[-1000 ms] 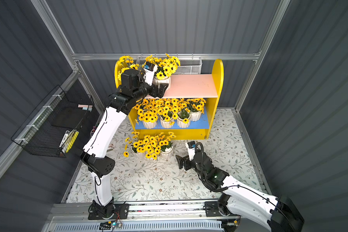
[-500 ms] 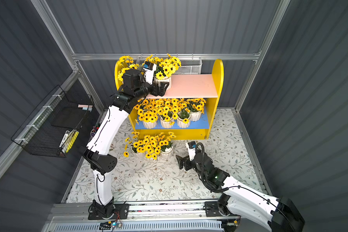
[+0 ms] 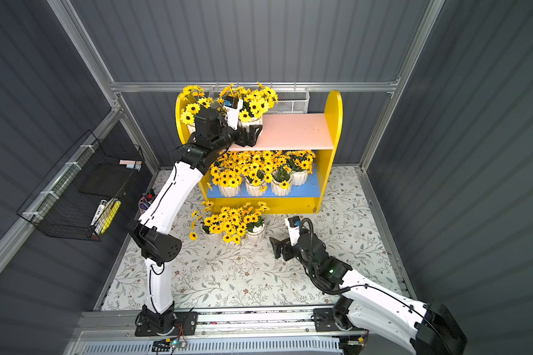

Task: Take the sunflower pots off the shelves
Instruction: Pick up the sunflower pot from the shelf.

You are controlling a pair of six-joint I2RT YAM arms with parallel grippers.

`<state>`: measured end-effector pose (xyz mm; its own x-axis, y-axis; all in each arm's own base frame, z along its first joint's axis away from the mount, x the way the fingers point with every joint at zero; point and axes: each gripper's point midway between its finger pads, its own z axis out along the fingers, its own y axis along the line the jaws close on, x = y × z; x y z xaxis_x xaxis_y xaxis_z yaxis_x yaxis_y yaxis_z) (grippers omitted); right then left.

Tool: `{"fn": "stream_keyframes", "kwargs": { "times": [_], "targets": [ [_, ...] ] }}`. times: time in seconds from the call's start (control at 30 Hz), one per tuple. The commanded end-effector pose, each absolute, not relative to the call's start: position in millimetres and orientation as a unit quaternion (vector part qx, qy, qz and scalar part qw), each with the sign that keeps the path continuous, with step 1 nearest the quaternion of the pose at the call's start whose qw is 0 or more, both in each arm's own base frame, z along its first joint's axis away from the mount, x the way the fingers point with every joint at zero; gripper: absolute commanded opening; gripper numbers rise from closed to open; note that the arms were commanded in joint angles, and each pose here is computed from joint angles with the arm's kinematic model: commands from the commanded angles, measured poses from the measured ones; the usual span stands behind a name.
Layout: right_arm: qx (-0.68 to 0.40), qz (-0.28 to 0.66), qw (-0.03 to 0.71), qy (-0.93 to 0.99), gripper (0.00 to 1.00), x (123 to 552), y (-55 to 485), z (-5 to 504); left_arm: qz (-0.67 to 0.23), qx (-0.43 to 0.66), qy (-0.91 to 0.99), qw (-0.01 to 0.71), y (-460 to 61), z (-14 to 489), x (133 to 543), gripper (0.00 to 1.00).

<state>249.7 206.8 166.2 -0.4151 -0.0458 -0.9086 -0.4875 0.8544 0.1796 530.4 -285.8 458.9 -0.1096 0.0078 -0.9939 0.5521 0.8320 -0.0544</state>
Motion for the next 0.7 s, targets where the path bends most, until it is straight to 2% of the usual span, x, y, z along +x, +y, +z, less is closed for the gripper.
{"fn": "stream_keyframes", "kwargs": {
  "times": [0.0,0.37,0.47,0.67],
  "targets": [
    [-0.166,0.217,0.518,0.811,0.99,249.3,206.3,166.1,-0.220,0.193,0.702,0.649,-295.1,459.0,534.7,1.00],
    [-0.168,0.220,0.516,0.811,0.99,248.1,205.1,165.6,-0.214,0.187,0.686,0.670,-299.7,458.0,540.0,0.99],
    [-0.167,0.220,0.518,0.810,0.99,247.2,203.9,166.2,-0.212,0.189,0.684,0.671,-300.6,456.7,539.0,0.94],
    [-0.164,0.220,0.519,0.809,0.99,247.8,203.4,166.9,-0.211,0.196,0.678,0.677,-300.6,461.6,531.8,0.75]
  ]
}}
